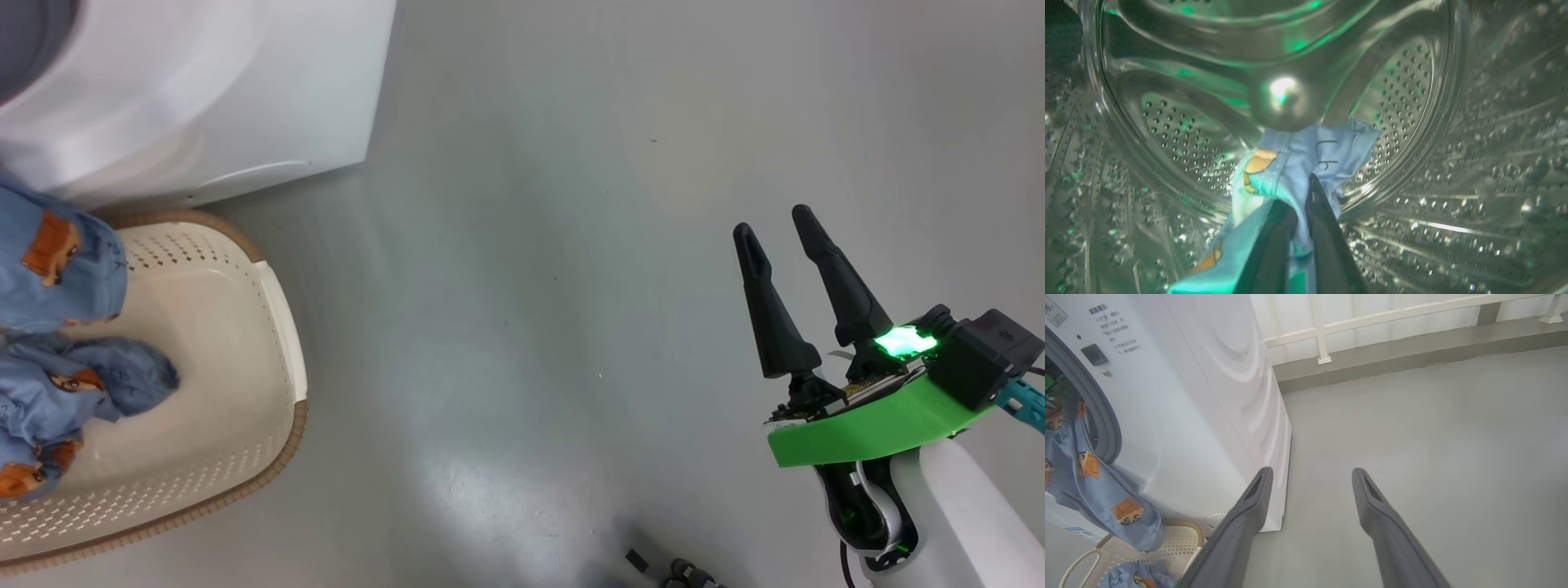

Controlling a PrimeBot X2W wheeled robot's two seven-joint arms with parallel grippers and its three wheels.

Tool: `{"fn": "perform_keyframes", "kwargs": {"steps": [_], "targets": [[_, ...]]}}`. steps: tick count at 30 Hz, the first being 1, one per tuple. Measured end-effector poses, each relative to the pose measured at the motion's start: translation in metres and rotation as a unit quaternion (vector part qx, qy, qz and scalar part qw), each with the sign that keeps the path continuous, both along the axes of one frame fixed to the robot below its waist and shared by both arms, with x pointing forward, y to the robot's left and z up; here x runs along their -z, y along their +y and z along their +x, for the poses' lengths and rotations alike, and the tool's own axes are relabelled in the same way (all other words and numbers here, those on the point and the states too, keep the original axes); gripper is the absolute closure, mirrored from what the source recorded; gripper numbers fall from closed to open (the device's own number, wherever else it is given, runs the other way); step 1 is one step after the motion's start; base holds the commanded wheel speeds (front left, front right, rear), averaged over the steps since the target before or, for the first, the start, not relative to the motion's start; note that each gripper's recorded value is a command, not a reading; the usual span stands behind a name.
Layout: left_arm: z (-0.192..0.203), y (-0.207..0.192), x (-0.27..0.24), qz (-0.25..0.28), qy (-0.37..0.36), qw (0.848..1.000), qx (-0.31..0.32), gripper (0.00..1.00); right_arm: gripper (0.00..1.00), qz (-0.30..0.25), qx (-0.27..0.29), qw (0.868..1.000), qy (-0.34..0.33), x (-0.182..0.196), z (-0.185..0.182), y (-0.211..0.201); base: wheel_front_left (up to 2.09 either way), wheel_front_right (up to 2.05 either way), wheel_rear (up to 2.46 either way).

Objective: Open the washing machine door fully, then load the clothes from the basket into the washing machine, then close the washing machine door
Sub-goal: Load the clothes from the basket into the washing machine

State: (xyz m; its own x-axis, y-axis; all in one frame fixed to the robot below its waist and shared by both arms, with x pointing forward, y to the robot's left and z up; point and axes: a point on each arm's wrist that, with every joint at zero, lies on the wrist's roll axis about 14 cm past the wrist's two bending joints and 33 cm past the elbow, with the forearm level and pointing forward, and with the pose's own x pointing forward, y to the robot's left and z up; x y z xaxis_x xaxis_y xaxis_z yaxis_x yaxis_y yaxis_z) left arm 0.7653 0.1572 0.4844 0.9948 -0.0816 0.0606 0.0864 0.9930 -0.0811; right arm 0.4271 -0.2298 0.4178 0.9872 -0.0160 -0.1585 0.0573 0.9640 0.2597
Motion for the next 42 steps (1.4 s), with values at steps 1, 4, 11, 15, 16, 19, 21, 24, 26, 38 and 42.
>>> {"fn": "perform_keyframes", "kwargs": {"steps": [1,4,11,15,16,19,21,24,26,38,42], "targets": [[-0.002,0.001,0.006,0.004,0.007,1.0,0.0,1.0,0.0,0.001,-0.001,1.0,-0.001,0.0,0.001,0.001,0.0,0.0,0.0],[-0.009,0.002,0.029,0.01,0.044,0.999,0.002,1.0,0.0,0.002,-0.004,1.0,-0.002,-0.001,0.001,0.003,0.0,0.0,0.0],[-0.022,-0.009,0.062,0.029,0.136,0.99,0.029,0.0,0.0,0.004,-0.009,1.0,-0.007,-0.005,0.0,0.007,0.0,0.0,0.0],[-0.027,-0.013,0.071,0.037,0.174,0.983,0.039,0.0,0.0,0.005,-0.011,1.0,-0.01,-0.007,0.0,0.008,0.0,0.0,0.0],[-0.028,-0.013,0.073,0.036,0.185,0.981,0.039,0.0,0.0,0.006,-0.011,1.0,-0.01,-0.007,0.0,0.009,0.0,0.0,0.0],[-0.032,-0.015,0.077,0.042,0.205,0.977,0.046,0.0,0.0,0.006,-0.012,1.0,-0.013,-0.009,0.0,0.009,0.0,0.0,0.0],[-0.034,-0.015,0.078,0.041,0.213,0.975,0.047,0.0,0.0,0.007,-0.012,1.0,-0.013,-0.01,0.001,0.01,0.0,0.0,0.0],[-0.034,-0.015,0.076,0.039,0.209,0.976,0.047,0.0,0.0,0.007,-0.013,1.0,-0.014,-0.01,0.001,0.01,0.0,0.0,0.0],[-0.033,-0.017,0.071,0.033,0.195,0.979,0.047,0.0,0.0,0.007,-0.014,1.0,-0.015,-0.011,0.001,0.01,0.0,0.0,0.0],[-0.037,-0.021,0.049,-0.03,0.108,0.993,0.036,0.0,0.0,0.008,-0.016,1.0,-0.023,-0.015,0.004,0.011,0.0,0.0,0.0],[-0.041,-0.018,0.042,-0.042,0.091,0.995,0.031,0.0,0.0,0.006,-0.017,0.999,-0.027,-0.017,0.005,0.01,0.0,0.0,0.0]]}}
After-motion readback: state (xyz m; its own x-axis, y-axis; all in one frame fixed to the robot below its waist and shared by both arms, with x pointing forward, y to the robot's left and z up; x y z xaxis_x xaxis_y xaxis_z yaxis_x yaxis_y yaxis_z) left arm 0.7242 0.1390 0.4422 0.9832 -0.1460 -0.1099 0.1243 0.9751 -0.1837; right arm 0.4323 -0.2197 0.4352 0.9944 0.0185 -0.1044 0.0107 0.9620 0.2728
